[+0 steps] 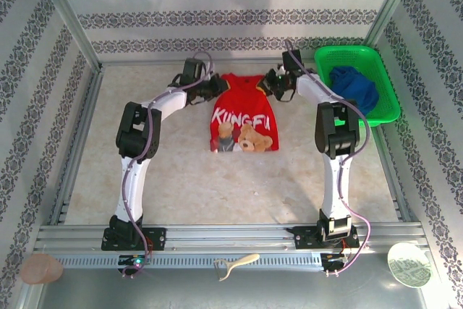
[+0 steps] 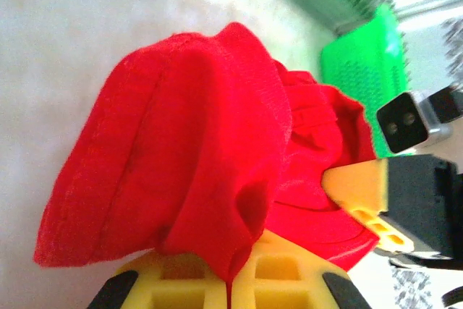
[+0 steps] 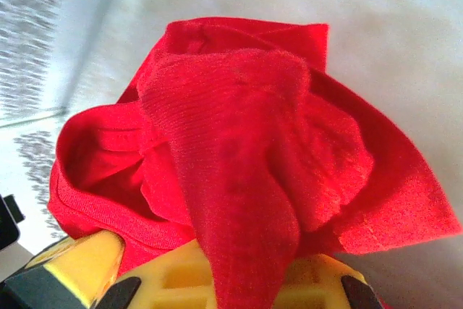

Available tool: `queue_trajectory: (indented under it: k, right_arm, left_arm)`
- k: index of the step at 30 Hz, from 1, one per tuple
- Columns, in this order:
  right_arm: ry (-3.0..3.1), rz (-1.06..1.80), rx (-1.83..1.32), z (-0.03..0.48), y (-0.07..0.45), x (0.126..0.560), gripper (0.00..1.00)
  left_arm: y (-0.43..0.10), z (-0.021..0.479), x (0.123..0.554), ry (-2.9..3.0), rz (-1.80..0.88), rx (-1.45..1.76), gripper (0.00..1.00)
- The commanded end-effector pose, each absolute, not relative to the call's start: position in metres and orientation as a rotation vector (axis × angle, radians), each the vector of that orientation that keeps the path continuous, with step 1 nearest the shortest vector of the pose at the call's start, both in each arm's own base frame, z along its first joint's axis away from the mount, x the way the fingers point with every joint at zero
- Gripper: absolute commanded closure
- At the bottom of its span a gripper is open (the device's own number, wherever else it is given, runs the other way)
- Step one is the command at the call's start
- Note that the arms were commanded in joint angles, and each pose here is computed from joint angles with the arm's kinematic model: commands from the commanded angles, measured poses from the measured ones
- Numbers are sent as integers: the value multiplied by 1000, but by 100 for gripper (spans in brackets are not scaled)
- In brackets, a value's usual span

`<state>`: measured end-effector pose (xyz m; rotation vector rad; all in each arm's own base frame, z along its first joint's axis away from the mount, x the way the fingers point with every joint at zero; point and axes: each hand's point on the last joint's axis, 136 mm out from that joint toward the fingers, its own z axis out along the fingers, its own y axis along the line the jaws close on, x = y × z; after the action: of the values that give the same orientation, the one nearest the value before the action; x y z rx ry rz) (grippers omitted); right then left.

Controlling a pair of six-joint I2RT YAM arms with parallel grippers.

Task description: Fold the inside-out t-shirt

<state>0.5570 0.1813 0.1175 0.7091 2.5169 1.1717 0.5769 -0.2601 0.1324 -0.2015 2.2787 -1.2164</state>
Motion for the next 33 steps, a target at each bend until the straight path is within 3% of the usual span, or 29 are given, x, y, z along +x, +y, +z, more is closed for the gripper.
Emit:
queue_trajectory:
  k: [1,4,8,13,20,23,27,33]
  right_arm:
    - [2362,1282,564,205,189,582,100]
    - [2263,1260,450,264,186,583,100]
    - [2240,1204,388,282,182,560,100]
    - [2279,1174,404,232,183,508,100]
    - [2424,1117,415,114,180,391,100]
    - [2460,1057,463,89,167,356,100]
    - [2463,998,481,84,159,345,100]
    - [2439,898,470,94,153,375,100]
  left_arm:
    - [-255,217,601,2121,-1222,-126,100]
    - [-255,272,598,2025,-1219,-60,100]
    - [-249,282,574,2009,-1209,-25,100]
    - [-240,231,524,2074,-1207,-41,100]
    - [-228,146,431,2198,-1216,-55,100]
    - [-227,127,402,2267,-1160,-28,100]
    - [-223,117,393,2302,-1072,-27,100]
    - [-216,107,418,2321,-919,-33,100]
